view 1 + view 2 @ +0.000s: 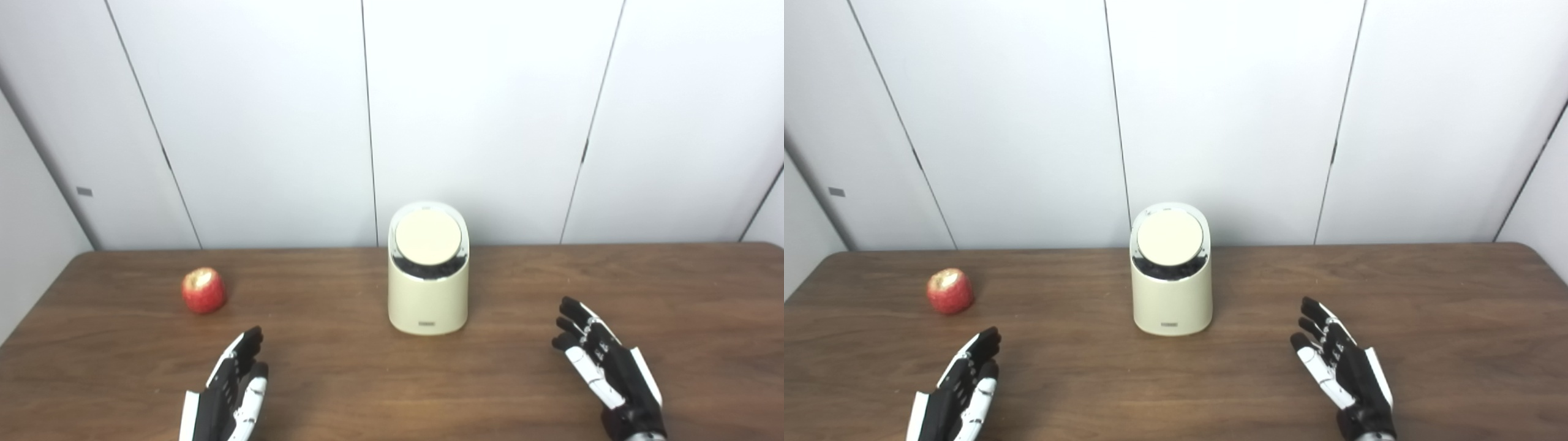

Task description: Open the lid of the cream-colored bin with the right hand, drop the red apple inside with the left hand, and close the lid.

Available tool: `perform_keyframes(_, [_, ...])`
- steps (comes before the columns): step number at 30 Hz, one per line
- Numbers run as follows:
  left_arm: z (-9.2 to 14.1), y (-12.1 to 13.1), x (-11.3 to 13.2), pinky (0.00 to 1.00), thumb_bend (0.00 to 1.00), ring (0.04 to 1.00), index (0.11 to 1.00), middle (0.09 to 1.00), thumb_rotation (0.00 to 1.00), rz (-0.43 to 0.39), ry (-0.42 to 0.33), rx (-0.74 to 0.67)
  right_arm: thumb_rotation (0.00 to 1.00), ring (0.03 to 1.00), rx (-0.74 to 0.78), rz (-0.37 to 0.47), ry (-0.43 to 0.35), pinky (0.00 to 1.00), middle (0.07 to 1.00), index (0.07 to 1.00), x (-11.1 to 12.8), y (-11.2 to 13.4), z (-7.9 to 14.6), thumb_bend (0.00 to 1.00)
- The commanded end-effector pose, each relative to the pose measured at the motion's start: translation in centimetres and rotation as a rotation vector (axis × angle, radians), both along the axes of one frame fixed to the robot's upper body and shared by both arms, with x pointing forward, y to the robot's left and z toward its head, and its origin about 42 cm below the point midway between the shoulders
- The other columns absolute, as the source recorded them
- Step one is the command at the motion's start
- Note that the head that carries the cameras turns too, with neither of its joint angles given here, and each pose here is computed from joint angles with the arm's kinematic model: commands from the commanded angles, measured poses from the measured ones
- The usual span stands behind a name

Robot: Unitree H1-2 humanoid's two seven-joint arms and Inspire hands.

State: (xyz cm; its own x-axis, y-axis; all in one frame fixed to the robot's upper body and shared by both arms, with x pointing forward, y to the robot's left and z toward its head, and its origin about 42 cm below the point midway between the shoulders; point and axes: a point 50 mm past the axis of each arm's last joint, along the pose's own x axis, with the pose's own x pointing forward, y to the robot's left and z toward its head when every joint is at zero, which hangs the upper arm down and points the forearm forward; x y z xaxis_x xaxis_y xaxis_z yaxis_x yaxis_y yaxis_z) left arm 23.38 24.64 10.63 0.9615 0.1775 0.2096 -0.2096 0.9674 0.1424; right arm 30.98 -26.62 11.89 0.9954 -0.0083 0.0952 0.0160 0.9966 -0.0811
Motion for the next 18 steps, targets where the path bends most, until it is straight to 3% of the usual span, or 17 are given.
perform_keyframes(1, [-3.5, -1.5, -1.3, 0.85, 0.34, 0.87, 0.873, 0.868, 0.62, 0.006, 0.106, -0.035, 0.56, 0.87, -0.035, 0.009, -0.017, 0.74, 0.903, 0.878, 0.8, 0.0, 0.9, 0.62])
perform_keyframes(8, [-3.5, -1.9, -1.3, 0.84, 0.31, 0.866, 0.872, 0.864, 0.6, -0.001, 0.101, -0.048, 0.61, 0.868, -0.097, 0.011, -0.086, 0.78, 0.88, 0.88, 3.4, 0.6, 4.3, 0.73])
perform_keyframes(13, [-3.5, -1.8, -1.4, 0.84, 0.32, 0.871, 0.872, 0.868, 0.59, -0.005, 0.1, -0.055, 0.64, 0.871, -0.133, 0.013, -0.138, 0.74, 0.878, 0.876, 5.2, 1.1, 6.2, 0.76])
perform_keyframes(18, [-3.5, -1.8, -1.4, 0.85, 0.33, 0.871, 0.87, 0.869, 0.59, -0.003, 0.102, -0.056, 0.61, 0.884, -0.181, 0.027, -0.194, 0.78, 0.885, 0.877, 7.1, 1.6, 8.3, 0.76])
